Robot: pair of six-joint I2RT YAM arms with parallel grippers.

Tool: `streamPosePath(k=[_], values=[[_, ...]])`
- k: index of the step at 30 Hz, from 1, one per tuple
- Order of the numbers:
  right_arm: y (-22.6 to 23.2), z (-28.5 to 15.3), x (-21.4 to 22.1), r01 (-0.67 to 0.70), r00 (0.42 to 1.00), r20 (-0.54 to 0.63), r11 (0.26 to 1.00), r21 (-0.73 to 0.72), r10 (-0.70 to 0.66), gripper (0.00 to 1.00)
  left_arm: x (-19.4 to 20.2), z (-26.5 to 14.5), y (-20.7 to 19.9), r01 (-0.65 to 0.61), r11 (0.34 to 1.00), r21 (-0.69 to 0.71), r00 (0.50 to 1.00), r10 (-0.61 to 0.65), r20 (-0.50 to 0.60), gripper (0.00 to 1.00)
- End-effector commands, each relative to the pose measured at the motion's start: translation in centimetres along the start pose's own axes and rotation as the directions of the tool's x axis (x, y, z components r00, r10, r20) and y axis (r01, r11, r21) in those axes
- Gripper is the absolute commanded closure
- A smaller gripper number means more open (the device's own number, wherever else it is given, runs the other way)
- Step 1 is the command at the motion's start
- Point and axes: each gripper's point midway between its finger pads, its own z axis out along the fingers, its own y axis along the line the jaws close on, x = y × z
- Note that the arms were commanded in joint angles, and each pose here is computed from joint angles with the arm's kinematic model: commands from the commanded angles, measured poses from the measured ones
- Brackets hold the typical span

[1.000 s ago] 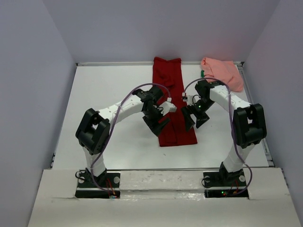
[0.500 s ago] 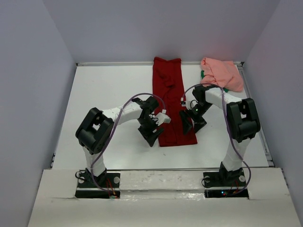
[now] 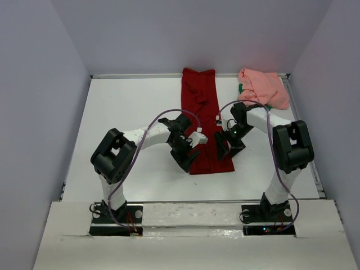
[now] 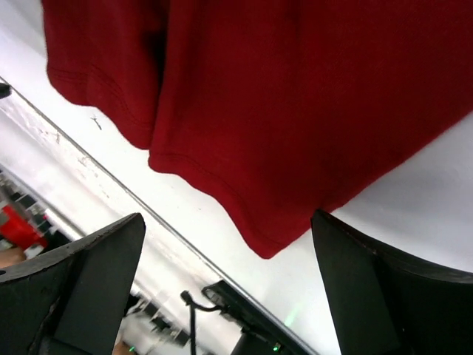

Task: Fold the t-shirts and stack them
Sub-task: Grab the bottom of the folded rectangular tshirt with both arms

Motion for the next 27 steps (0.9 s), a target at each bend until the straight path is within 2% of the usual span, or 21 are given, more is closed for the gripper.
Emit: streamPosePath(k=[1,5,7,14,18,24,27], values=[[0.3,-2.1,-2.1,0.167,0.968,0.177,0.984,0.068,-0.176,0.00,-0.6,1.0,-0.6,-0.013,1.000,0.023,1.000,0.012,0.026,0.27],[0.1,-4.3,-1.9,0.240,0.925,0.247,0.949,0.205,-0.288,0.00,-1.3,1.1,-0.3,-0.015,1.000,0.003,0.999,0.015,0.039,0.28],[-0.3,-5.1,-1.3,0.226,0.925,0.245,0.940,0.256,-0.289,0.00,-1.3,1.2,-0.2,-0.015,1.000,-0.003,0.999,0.015,0.040,0.28],[0.2,-6.2,0.7,0.277,0.920,0.198,0.920,0.277,-0.337,0.00,-1.5,1.2,0.0,-0.017,0.999,-0.027,0.999,0.018,0.047,0.29],[-0.7,-6.4,1.0,0.352,0.889,0.173,0.875,0.332,-0.423,0.00,-1.5,1.3,0.4,-0.022,0.999,-0.047,0.999,0.025,0.048,0.30],[-1.5,-4.9,2.3,0.408,0.880,0.119,0.859,0.309,-0.460,0.00,-1.7,1.2,0.7,-0.025,0.997,-0.073,0.998,0.029,0.054,0.32],[-2.5,-4.5,2.2,0.423,0.868,0.111,0.839,0.343,-0.483,0.00,-1.8,1.1,1.0,-0.029,0.995,-0.092,0.997,0.035,0.061,0.33]])
